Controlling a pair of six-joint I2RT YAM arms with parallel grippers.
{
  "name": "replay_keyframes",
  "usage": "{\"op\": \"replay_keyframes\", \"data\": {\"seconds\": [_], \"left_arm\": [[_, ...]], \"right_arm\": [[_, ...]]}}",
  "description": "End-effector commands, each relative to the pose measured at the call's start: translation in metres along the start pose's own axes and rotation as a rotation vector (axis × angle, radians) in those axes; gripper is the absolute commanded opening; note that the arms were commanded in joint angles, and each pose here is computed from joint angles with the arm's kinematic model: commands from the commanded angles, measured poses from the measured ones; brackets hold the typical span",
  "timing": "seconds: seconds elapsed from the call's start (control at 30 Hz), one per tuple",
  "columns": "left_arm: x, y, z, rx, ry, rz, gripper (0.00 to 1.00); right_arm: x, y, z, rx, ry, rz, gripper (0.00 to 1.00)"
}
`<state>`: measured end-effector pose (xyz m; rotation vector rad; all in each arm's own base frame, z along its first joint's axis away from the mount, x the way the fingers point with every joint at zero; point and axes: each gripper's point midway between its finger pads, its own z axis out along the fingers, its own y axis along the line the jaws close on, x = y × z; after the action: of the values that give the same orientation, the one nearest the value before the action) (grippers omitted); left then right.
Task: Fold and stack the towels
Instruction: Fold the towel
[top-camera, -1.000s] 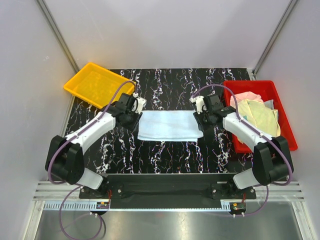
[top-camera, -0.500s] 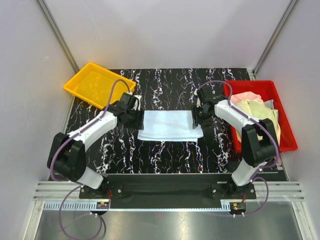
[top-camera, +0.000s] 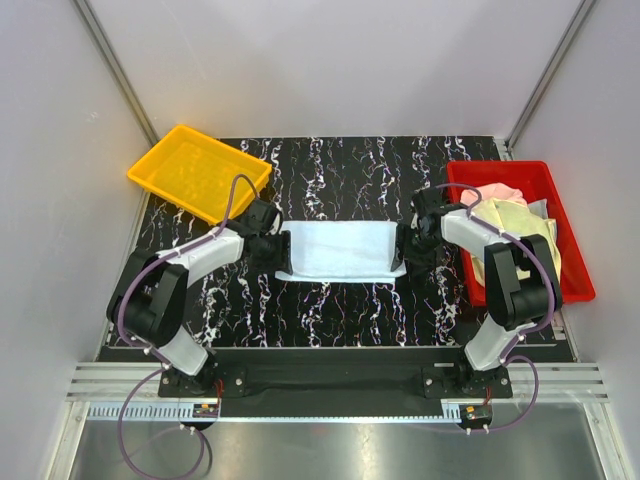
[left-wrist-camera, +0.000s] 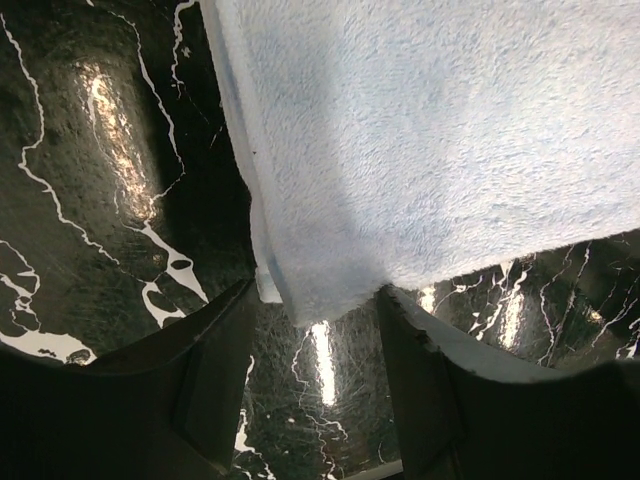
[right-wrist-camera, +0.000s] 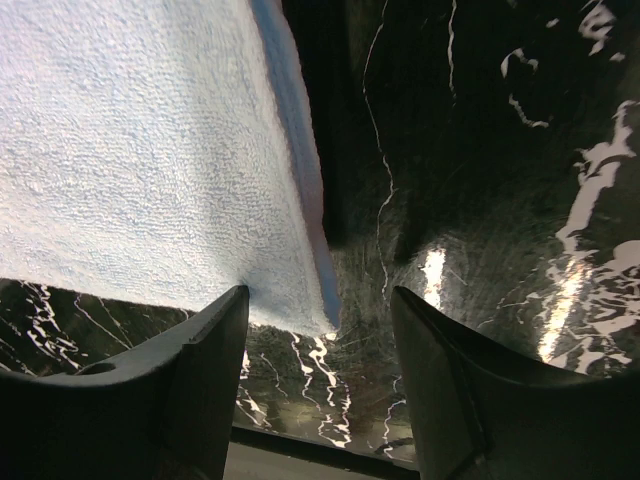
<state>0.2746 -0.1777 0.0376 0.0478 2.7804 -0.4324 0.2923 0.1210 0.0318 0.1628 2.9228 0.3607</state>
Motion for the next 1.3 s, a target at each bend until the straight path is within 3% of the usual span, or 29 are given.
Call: {"op": "replay_keyframes", "data": {"seconds": [0.0, 0.6, 0.83, 1.07, 1.17, 1.2, 1.23, 1.27], "left_arm": [[-0.010, -0.005, 0.005, 0.014, -0.034, -0.007, 0.55], [-0.019, -0.006, -0.018, 0.011, -0.090, -0.158, 0.56], [-0.011, -0.001, -0.003, 0.000, -0.050, -0.192, 0.49], [-0.007, 0.007, 0.004, -0.029, -0.030, -0.202, 0.30], [-0.009, 0.011, 0.003, -0.049, -0.038, -0.202, 0.17], [-0.009, 0.011, 0.002, -0.053, -0.037, -0.198, 0.12], [-0.013, 0.012, -0.001, -0.066, -0.043, -0.194, 0.01], [-0.017, 0.013, -0.003, -0.074, -0.049, -0.190, 0.00]], "right_arm": [[-0.003, 0.015, 0.000, -0.084, -0.028, 0.024, 0.65], [0.005, 0.020, 0.002, -0.148, -0.009, 0.013, 0.57], [0.004, 0.018, 0.001, -0.145, -0.016, 0.013, 0.56], [0.002, 0.017, -0.005, -0.143, -0.030, 0.022, 0.56], [0.003, 0.017, -0.004, -0.148, -0.026, 0.024, 0.52], [0.003, 0.018, -0.004, -0.153, -0.027, 0.025, 0.48], [0.003, 0.018, -0.004, -0.153, -0.024, 0.027, 0.36], [0.001, 0.022, -0.005, -0.166, -0.025, 0.025, 0.28]]}}
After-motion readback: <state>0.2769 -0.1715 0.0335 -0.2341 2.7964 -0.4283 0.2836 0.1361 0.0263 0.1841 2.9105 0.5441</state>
